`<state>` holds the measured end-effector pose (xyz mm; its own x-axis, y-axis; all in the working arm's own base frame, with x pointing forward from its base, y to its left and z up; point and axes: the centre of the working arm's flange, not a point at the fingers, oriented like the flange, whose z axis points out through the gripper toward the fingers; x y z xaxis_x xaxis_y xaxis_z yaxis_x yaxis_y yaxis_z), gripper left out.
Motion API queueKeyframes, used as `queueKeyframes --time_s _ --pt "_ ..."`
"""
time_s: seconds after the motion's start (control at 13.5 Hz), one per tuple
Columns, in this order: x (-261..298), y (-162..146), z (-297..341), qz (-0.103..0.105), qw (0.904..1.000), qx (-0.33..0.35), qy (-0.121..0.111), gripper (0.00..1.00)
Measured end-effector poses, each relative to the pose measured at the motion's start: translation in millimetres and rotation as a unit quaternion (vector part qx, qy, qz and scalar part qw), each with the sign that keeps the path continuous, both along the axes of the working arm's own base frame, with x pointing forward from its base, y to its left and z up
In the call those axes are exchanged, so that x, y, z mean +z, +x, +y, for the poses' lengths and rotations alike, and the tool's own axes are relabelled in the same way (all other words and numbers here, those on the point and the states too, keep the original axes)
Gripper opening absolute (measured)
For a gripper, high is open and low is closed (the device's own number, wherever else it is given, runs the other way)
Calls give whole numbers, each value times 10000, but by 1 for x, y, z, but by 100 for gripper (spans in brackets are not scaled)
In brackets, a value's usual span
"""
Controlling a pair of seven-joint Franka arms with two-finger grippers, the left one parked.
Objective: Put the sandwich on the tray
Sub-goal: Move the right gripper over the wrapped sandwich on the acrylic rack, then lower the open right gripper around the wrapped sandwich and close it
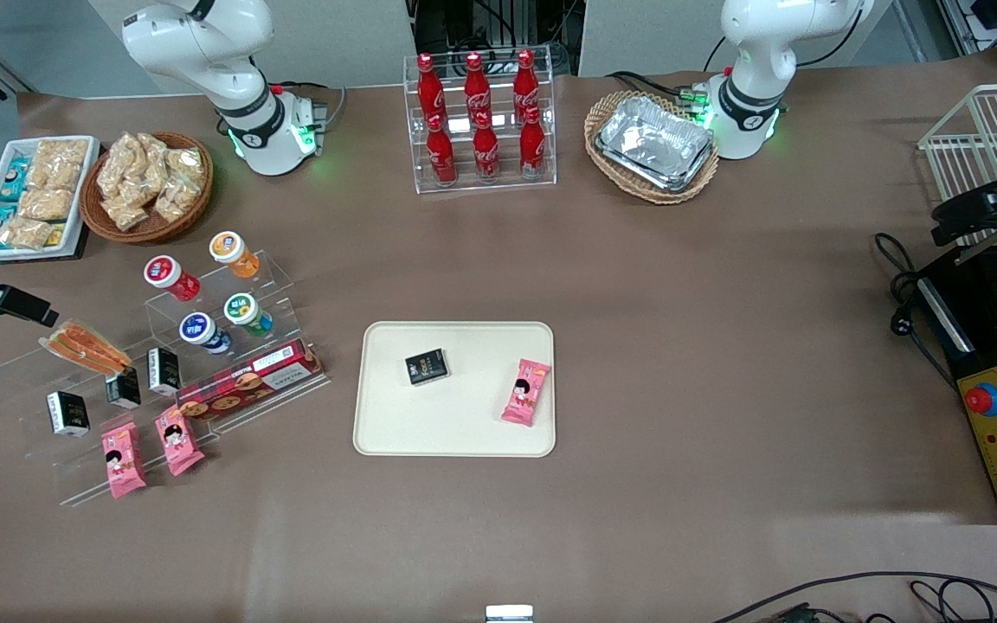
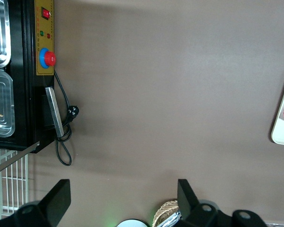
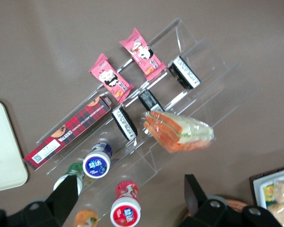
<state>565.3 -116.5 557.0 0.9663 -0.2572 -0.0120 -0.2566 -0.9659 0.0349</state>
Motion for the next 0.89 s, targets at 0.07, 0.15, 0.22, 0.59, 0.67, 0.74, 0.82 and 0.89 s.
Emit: queueKeyframes --time_s 0.07,0.15,0.22,0.59,0.67,0.74,0.82,0.89 --pt "-2 2 -4 -14 9993 367 -12 100" --pt "-4 4 -9 -52 9963 856 -36 100" --pt "-7 6 -17 -84 9918 1270 -68 100" --pt "-23 7 -56 -6 9479 3185 -96 100" --pt "-29 8 -58 49 9386 3450 -66 100" --pt "-36 9 -61 116 9302 3668 -30 100" --pt "-44 9 -63 185 9202 3909 42 100" --pt "-53 9 -63 228 9090 4158 147 100"
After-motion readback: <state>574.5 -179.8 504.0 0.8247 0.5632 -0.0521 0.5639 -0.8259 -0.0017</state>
